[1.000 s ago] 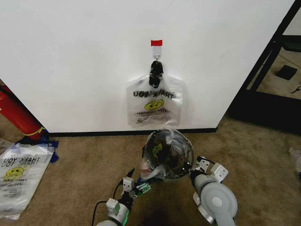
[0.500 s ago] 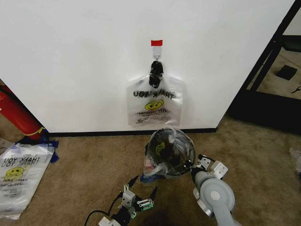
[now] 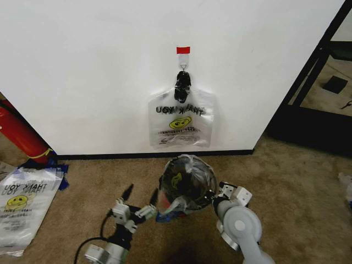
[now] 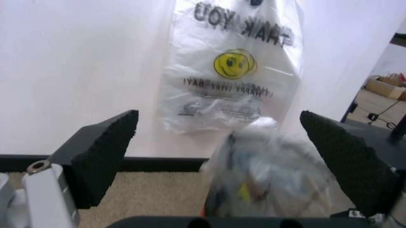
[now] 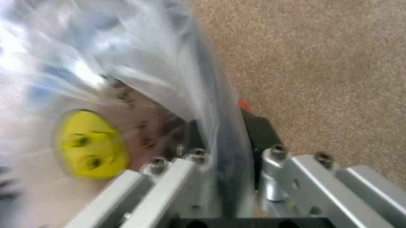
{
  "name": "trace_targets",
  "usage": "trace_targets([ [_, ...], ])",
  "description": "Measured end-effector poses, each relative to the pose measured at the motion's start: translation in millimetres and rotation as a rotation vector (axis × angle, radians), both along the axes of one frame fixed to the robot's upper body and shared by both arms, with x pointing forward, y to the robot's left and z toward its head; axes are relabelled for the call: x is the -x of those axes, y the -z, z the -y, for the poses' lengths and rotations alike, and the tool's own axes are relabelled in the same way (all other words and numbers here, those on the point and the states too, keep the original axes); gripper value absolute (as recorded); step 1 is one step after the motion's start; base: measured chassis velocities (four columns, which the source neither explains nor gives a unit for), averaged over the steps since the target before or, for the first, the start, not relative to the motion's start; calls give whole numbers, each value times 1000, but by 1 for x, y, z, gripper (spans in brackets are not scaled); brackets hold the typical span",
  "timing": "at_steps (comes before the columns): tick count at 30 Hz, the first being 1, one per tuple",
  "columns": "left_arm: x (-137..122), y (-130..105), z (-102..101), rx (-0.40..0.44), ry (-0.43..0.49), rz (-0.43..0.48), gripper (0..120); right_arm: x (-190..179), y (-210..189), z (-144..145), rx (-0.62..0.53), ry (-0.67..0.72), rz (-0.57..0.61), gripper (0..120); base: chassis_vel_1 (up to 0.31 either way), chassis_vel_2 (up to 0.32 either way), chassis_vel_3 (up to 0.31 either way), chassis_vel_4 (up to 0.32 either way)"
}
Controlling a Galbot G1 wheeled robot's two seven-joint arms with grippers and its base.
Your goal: Pick up the garbage bag from the wall and place it over the trash bin.
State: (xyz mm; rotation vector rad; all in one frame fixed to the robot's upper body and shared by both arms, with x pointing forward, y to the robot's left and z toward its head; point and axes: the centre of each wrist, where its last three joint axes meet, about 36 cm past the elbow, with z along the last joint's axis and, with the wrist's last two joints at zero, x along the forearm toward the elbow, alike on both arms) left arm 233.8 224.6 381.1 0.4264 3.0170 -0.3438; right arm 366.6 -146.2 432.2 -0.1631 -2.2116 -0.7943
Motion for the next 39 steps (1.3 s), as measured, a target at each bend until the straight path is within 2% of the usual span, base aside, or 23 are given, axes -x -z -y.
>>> trace_targets([
  [5,-1,0,3,6,3,-8,100,3,4,1,-2,-11,6,32,0,0,0,0],
  [7,-1,0,4,8,5,-10,100,4,5,2,-3,-12,9,34,0,0,0,0],
  [12,-1,2,8,10,12,-18,100,12,11,4,-2,-32,59,59,0,0,0,0],
  [13,-1,2,8,10,12,-18,100,12,11,4,-2,-32,59,59,0,0,0,0],
  [19,-1,2,9,13,12,-18,100,27,33,2,50,-58,274,84,0,0,0,0],
  [21,-1,2,10,13,12,-18,100,28,37,2,65,-55,310,87,0,0,0,0],
  [24,-1,1,9,13,11,-16,100,32,45,2,105,-67,372,98,0,0,0,0],
  [27,0,1,9,13,11,-17,100,37,54,5,153,-94,407,100,0,0,0,0],
  [31,2,1,12,8,26,-17,100,41,61,6,165,-94,393,100,0,0,0,0],
  [36,5,1,31,-23,105,-29,100,39,62,6,122,-68,331,100,0,0,0,0],
  [39,-6,8,45,-88,156,-22,100,36,64,5,106,-62,322,100,0,0,0,0],
])
